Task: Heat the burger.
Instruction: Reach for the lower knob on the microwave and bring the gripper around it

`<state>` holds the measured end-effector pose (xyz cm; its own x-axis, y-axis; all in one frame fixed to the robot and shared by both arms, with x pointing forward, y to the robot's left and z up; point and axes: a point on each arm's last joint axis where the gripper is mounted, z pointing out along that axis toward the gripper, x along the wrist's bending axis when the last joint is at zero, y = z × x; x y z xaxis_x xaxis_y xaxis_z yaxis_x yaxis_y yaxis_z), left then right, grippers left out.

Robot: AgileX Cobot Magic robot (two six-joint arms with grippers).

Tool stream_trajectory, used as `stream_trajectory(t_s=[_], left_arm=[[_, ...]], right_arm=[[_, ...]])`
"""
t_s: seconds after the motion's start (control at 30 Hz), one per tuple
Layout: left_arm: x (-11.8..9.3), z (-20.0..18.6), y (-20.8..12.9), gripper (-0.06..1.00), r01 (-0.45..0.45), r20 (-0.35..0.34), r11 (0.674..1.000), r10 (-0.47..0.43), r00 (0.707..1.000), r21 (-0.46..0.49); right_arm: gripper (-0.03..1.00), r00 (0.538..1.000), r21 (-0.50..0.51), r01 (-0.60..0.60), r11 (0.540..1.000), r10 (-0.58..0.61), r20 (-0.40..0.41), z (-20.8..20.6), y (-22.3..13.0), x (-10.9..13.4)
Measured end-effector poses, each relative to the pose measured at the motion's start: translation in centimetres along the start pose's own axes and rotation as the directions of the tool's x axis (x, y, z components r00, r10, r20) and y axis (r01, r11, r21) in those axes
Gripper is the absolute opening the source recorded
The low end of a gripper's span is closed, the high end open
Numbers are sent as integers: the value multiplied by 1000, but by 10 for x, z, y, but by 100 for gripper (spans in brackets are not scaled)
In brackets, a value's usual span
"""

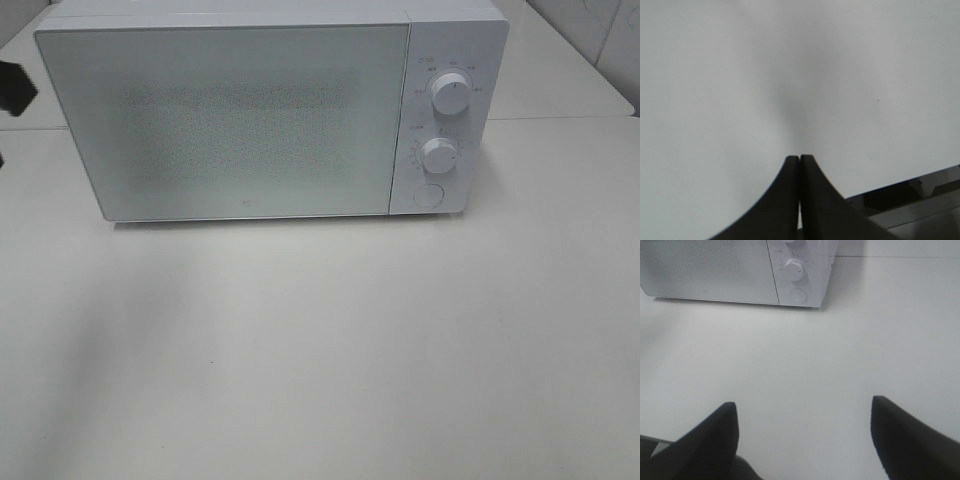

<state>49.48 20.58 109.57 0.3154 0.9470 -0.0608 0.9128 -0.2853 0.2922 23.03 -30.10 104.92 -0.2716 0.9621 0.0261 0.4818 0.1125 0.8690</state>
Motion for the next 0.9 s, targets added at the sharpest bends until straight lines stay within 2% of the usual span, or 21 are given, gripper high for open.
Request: stream_trajectory(t_s=[0.03,0.1,0.2,0.27,0.3,0.37,0.4,0.47,0.53,0.57,0.67,0.73,0.77,0.8,0.83,0.87,0.9], left_arm=[[0,0,0,0,0,0,1000,0,1000,0],[1,-19,-36,0,20,2,999,-20,1000,-44],[1,-22,-47,0,26,3,998,-26,1000,-58],[2,-23,-76,0,31,5,996,-30,1000,-82],[2,-23,-76,0,31,5,996,-30,1000,-82],[3,-27,-115,0,30,8,991,-29,1000,-133],[3,-27,-115,0,30,8,991,-29,1000,-133],[4,-26,-143,0,29,10,983,-27,1000,-179],[4,-27,-150,0,28,11,979,-26,1000,-200],[5,-28,-167,0,27,15,965,-24,1000,-261],[5,-29,-174,0,27,17,957,-23,1000,-290],[6,-30,-205,0,15,20,911,-8,1000,-413],[6,-30,-205,0,15,20,911,-8,1000,-413],[6,-30,-211,0,14,20,900,-5,1000,-435],[7,-29,-223,0,4,18,876,5,1000,-482],[7,-29,-223,0,4,18,876,5,1000,-482],[7,-30,-230,0,1,17,861,9,1000,-509]], right_arm=[[71,1000,0,0,1000,0,0,0,0,0],[71,1000,0,0,1000,0,0,0,0,0],[71,1000,0,0,1000,0,0,0,0,0],[71,1000,0,0,1000,0,0,0,0,0],[71,1000,0,0,1000,0,0,0,0,0],[71,1000,0,0,1000,0,0,0,0,0],[71,1000,0,0,1000,0,0,0,0,0],[71,1000,0,0,1000,0,0,0,0,0],[71,1000,0,0,1000,0,0,0,0,0],[71,1000,0,0,1000,0,0,0,0,0],[71,1000,0,0,1000,0,0,0,0,0],[71,1000,0,0,1000,0,0,0,0,0],[71,1000,0,0,1000,0,0,0,0,0],[71,1000,0,0,1000,0,0,0,0,0],[71,1000,0,0,1000,0,0,0,0,0],[71,1000,0,0,1000,0,0,0,0,0],[71,1000,0,0,1000,0,0,0,0,0]])
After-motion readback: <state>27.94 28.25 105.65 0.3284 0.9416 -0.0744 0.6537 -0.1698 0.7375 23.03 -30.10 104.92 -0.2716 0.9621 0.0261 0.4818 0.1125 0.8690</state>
